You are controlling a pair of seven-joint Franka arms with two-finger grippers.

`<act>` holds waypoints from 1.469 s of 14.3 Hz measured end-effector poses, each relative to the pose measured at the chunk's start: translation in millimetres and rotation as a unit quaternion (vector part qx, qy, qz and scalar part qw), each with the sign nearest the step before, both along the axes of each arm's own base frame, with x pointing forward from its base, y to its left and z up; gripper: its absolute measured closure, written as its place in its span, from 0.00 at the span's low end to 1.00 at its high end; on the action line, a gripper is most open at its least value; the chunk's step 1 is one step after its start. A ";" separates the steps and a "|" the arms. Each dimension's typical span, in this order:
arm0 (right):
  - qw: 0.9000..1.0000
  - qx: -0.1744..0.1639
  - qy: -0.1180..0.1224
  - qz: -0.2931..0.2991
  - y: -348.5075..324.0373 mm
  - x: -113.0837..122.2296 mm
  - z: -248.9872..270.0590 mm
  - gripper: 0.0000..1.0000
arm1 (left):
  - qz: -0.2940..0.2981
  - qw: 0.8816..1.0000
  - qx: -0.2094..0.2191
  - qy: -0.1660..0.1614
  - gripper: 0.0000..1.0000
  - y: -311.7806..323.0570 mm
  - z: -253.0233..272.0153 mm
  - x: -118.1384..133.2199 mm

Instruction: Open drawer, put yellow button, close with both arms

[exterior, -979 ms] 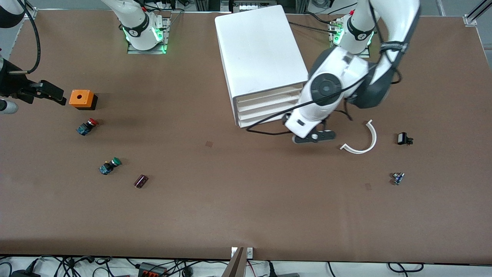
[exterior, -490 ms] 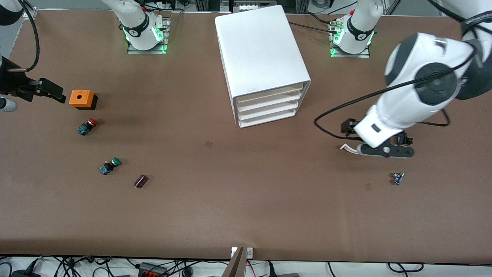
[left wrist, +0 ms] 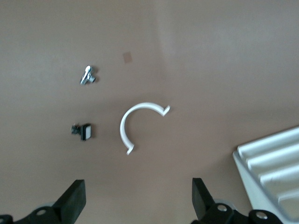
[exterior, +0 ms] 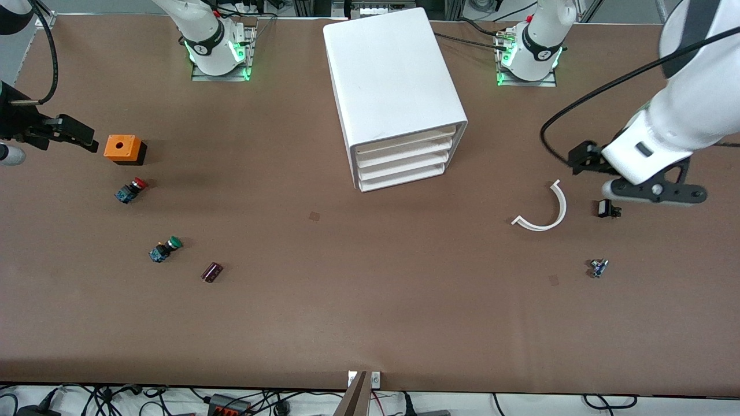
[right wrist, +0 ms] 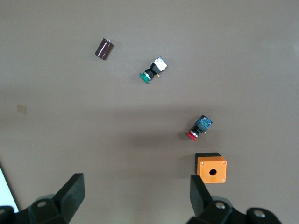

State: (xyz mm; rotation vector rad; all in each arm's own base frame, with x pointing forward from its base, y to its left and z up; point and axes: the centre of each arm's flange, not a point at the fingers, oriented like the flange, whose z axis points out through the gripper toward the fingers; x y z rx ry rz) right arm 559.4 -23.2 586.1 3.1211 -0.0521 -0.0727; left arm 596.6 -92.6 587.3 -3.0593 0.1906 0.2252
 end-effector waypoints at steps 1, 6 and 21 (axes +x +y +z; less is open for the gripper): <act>1.000 0.000 0.000 0.000 0.1 -0.1 -0.1 0.00 | 0.001 1.000 -0.023 0.018 0.00 11.6 1.5 -4.6; 1.000 0.000 -0.001 0.001 0.2 0.3 -1.0 0.00 | 0.013 0.998 -0.056 -0.004 0.00 70.1 -9.7 -12.2; 1.000 0.000 -0.011 0.002 0.2 -5.4 -5.9 0.00 | 0.009 0.997 -0.045 -0.062 0.00 51.1 12.6 -47.1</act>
